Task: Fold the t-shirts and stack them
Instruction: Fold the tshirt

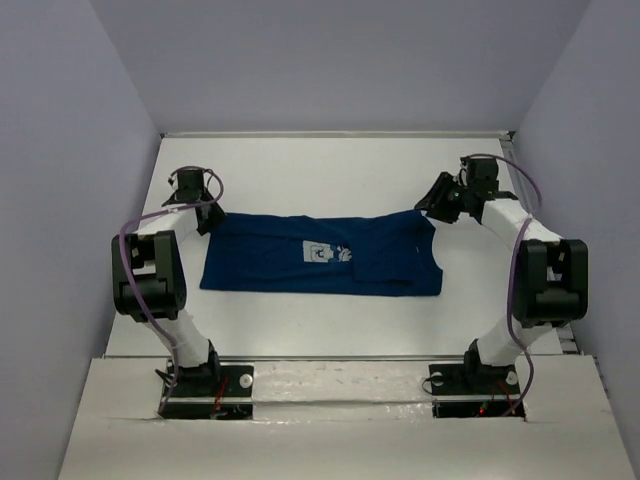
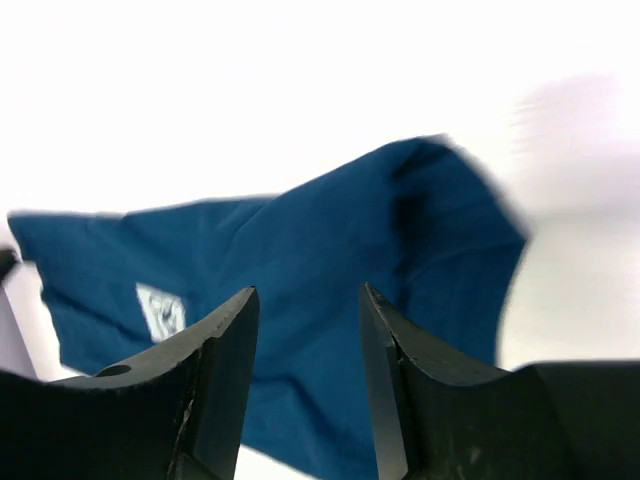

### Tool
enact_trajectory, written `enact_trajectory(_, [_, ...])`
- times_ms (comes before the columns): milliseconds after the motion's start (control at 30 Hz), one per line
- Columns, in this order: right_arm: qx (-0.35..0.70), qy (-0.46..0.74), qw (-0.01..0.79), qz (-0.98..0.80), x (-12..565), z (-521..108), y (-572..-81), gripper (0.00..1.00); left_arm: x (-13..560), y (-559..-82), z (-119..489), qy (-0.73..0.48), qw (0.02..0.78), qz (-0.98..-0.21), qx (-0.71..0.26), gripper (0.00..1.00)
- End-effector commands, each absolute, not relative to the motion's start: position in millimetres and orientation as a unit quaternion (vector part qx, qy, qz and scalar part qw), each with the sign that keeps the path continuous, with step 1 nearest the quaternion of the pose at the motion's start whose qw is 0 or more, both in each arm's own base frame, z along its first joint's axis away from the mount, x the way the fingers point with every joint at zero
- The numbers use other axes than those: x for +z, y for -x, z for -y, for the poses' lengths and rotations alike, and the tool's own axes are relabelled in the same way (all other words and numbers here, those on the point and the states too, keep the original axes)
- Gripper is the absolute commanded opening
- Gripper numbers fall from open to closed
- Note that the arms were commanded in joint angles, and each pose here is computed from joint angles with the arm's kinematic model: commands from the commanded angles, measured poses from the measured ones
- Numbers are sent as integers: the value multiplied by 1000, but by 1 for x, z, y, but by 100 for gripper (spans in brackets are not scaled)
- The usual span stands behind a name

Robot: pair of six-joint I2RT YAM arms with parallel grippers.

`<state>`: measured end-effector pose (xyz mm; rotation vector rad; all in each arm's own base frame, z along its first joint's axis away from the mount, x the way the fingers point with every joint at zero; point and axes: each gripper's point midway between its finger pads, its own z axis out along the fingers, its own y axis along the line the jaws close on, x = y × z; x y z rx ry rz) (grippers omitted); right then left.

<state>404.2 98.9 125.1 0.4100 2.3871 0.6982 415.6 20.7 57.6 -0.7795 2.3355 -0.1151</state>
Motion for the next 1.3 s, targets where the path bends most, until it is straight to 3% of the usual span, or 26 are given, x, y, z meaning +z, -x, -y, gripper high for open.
enact_trajectory(0, [305,-183,336,-872,122,-74,-434,51,54,-424,-20,291,330,-897,-49,36])
enact_trajectory(267, [297,-188,304,-885,93,-72,-444,46,36,-424,-23,296,313,-901,-39,27])
enact_trajectory(400, [316,-195,287,-883,82,-79,-445,38,31,-423,-23,300,309,-902,-36,13])
enact_trajectory(467, [326,-193,286,-880,82,-82,-445,35,27,-422,-23,303,305,-902,-36,11])
enact_trajectory(567, [330,-197,282,-879,79,-83,-448,19,25,-422,-25,305,304,-902,-31,0])
enact_trajectory(667, [331,-200,287,-876,79,-82,-455,0,23,-419,-26,305,302,-903,-26,0])
enact_trajectory(1167, [241,-238,333,-880,85,-41,-481,0,33,-392,-45,335,314,-889,9,0])
enact_trajectory(1267, [244,-240,328,-881,81,-42,-478,6,33,-389,-44,338,312,-888,8,0])
